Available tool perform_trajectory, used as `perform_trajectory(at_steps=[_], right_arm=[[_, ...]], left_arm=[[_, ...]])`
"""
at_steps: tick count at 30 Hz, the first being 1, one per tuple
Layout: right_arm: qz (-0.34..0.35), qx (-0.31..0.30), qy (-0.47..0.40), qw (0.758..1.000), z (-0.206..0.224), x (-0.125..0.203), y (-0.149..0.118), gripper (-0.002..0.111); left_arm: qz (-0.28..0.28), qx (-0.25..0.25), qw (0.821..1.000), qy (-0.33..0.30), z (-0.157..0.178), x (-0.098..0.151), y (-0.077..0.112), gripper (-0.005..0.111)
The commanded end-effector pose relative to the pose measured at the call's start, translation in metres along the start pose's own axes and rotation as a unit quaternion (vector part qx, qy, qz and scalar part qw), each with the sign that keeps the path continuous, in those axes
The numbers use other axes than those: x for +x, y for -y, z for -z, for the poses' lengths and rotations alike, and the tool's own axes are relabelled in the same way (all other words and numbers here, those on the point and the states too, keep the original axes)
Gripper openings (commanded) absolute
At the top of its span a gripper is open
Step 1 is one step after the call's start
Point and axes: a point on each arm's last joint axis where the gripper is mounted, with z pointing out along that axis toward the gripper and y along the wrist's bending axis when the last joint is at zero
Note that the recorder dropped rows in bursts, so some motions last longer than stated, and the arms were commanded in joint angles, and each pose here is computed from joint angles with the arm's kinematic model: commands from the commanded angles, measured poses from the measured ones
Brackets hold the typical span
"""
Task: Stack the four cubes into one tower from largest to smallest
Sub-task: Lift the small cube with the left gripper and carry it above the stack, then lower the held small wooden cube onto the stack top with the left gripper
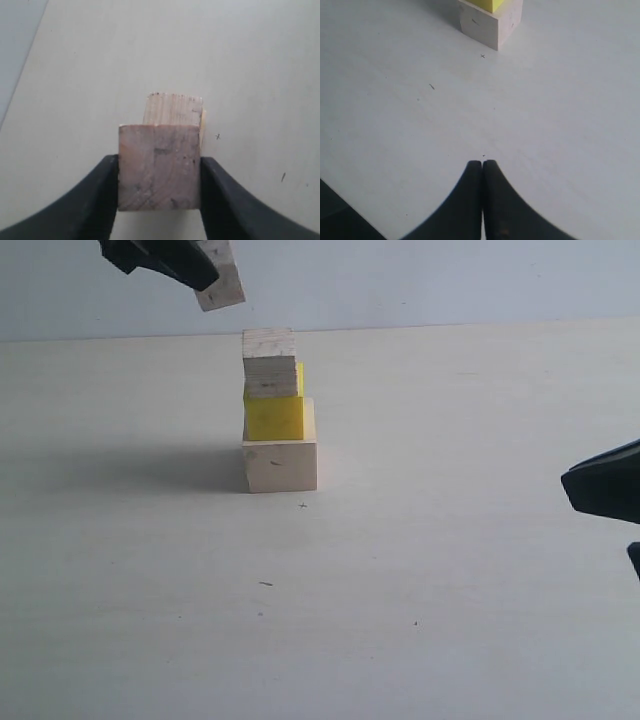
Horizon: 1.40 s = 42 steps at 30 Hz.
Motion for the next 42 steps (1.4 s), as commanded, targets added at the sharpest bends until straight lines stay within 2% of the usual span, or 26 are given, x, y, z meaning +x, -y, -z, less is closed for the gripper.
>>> perform_trajectory(at_steps=[1,6,12,18,36,42], right_arm=[[0.001,-0.002,0.005,1.000,0.000,0.000,-0.001,0.000],[0.001,-0.002,0.015,1.000,0.000,-0.002,-0.001,0.000],[0.001,-0.002,0.015,1.000,0.000,-0.002,-0.001,0.000],[0.001,-0.002,0.015,1.000,0.000,-0.002,-0.001,0.000],[0.001,-0.002,0.015,1.000,0.000,-0.002,-0.001,0.000],[0.001,-0.003,0.016,1.000,0.000,-0.002,-0.001,0.000]], left_arm=[[-0.014,0.023,0.999,0.023,-0.012,-0.010,0.005,0.000],[-0.028,0.031,0.999,-0.008,-0.032,-0.010,0.003,0.000],[-0.024,0.021,0.999,0.002,-0.035,-0.016,-0.006,0.000],[-0.017,0.028,0.999,0.000,-0.044,-0.016,-0.008,0.000],[0.001,0.023,0.999,-0.025,-0.048,-0.018,-0.004,0.000],[-0.002,0.017,1.000,-0.019,-0.039,-0.022,-0.002,0.000]])
